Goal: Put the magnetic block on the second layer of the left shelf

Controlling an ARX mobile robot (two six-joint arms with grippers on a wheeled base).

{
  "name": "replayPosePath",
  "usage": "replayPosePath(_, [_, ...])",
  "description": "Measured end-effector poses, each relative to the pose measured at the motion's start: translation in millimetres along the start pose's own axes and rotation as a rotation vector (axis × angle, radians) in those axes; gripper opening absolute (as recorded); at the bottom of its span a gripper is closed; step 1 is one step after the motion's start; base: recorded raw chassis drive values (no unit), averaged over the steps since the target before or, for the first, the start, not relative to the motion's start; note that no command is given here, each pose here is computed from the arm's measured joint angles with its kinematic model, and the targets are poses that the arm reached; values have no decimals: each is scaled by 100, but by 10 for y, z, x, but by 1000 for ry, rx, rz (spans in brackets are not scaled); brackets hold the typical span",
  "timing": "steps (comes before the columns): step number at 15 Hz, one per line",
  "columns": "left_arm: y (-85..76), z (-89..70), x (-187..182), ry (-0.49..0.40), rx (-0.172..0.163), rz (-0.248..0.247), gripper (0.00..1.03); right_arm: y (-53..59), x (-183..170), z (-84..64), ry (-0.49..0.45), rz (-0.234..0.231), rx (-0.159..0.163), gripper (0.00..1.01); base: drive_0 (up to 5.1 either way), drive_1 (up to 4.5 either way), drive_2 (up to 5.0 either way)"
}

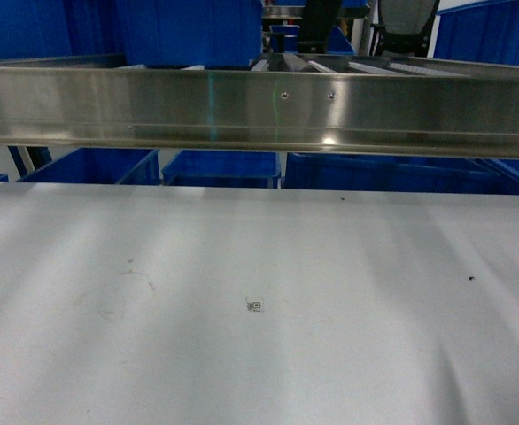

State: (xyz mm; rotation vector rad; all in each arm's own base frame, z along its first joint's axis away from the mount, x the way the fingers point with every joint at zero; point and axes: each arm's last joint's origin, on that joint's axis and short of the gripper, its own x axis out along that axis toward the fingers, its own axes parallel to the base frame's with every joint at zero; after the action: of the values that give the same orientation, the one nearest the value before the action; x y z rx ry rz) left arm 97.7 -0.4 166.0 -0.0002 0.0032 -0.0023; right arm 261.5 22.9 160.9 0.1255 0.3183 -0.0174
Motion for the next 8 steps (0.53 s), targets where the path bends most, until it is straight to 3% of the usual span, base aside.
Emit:
replayPosePath(2, [0,-1,0,1,0,1,98,-173,433,-39,131,-88,-19,98,0,0,0])
replayPosePath(5, [0,0,0,0,0,1,98,-519,470,174,84,-134,-33,98,0,0,0])
replayPosePath(7, [0,0,0,0,0,1,98,-722,476,46,151,-111,-6,98,0,0,0])
replayPosePath(8, [0,0,0,0,0,1,98,-746,479,-51,180,-96,3,98,0,0,0])
